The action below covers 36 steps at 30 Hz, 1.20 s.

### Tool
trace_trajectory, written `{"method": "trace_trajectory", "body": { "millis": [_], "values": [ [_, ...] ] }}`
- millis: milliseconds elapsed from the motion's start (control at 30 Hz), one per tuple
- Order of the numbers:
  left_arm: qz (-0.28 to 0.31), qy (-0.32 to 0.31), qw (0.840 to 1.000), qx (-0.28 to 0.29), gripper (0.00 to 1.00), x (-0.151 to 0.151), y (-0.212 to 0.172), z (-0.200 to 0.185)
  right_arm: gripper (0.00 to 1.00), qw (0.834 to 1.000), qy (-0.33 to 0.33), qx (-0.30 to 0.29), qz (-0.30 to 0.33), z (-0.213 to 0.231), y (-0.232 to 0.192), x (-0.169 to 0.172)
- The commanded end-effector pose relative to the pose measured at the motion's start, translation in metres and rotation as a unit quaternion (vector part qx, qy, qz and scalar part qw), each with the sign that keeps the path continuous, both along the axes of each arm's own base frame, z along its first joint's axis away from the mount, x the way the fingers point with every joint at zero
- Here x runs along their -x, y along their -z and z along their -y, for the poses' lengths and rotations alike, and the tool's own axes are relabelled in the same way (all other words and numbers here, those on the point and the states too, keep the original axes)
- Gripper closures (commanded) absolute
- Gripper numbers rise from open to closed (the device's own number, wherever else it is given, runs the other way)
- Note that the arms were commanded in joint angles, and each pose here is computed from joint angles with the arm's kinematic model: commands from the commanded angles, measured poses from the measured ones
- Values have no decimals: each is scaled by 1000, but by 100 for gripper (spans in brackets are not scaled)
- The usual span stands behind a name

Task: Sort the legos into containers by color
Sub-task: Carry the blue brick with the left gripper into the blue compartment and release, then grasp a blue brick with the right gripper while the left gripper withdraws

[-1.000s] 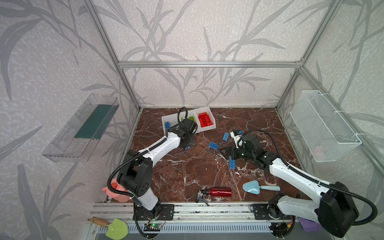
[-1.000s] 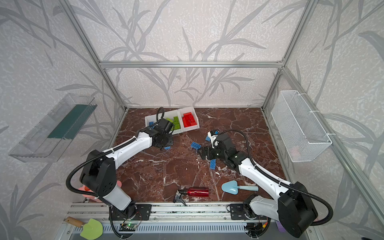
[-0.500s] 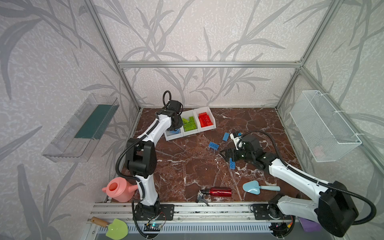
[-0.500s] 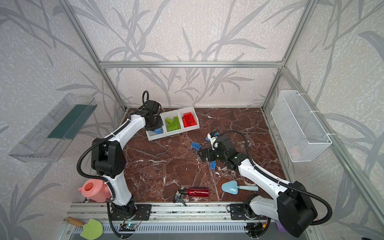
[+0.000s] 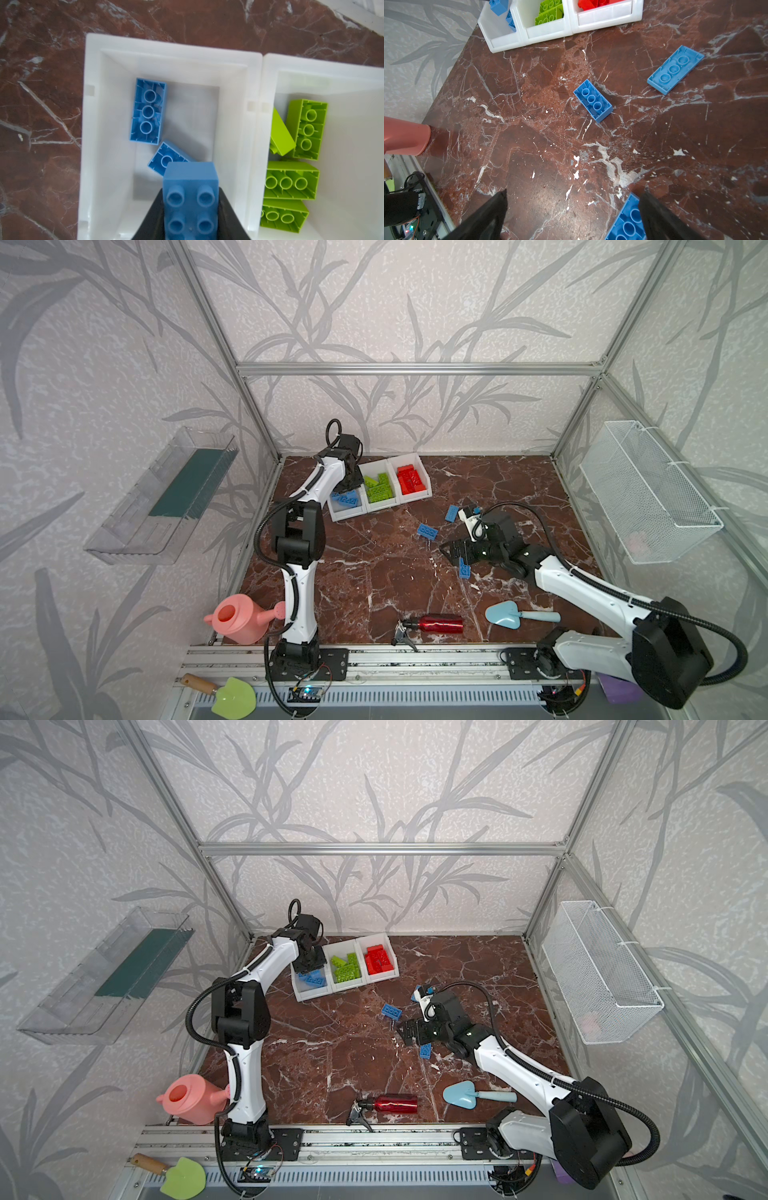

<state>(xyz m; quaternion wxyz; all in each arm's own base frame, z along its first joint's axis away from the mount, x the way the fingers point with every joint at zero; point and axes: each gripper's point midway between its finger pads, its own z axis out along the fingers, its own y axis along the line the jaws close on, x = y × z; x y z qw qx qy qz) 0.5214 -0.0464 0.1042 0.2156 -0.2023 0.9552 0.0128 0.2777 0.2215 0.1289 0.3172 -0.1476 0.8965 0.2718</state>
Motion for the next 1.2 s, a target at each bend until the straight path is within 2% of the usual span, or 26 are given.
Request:
{"method": "trace_trajectory", "body": {
  "millis": [0, 167, 300, 500, 800, 1167],
  "values": [
    [-5, 2, 1000, -12, 64, -2, -7, -7, 1, 1000, -1, 18, 4, 2, -2, -6],
    [2, 1, 1000, -14, 37, -1, -18, -9, 1, 999, 2, 36, -4, 0, 6, -15],
    [14, -8, 1000, -10, 30, 9, -35, -11, 1, 999, 6, 44, -8, -4, 10, -26],
    [63, -13, 997, 42, 29, 40, -73, -2, 1, 998, -5, 66, -10, -16, 18, -49],
    [94, 17, 985, 141, 30, 119, -91, 24, 6, 989, -103, 106, -11, -50, 39, -78],
    [116, 42, 984, 129, 30, 206, -92, 10, 12, 972, -138, 182, -59, -54, 84, -99]
  ]
}}
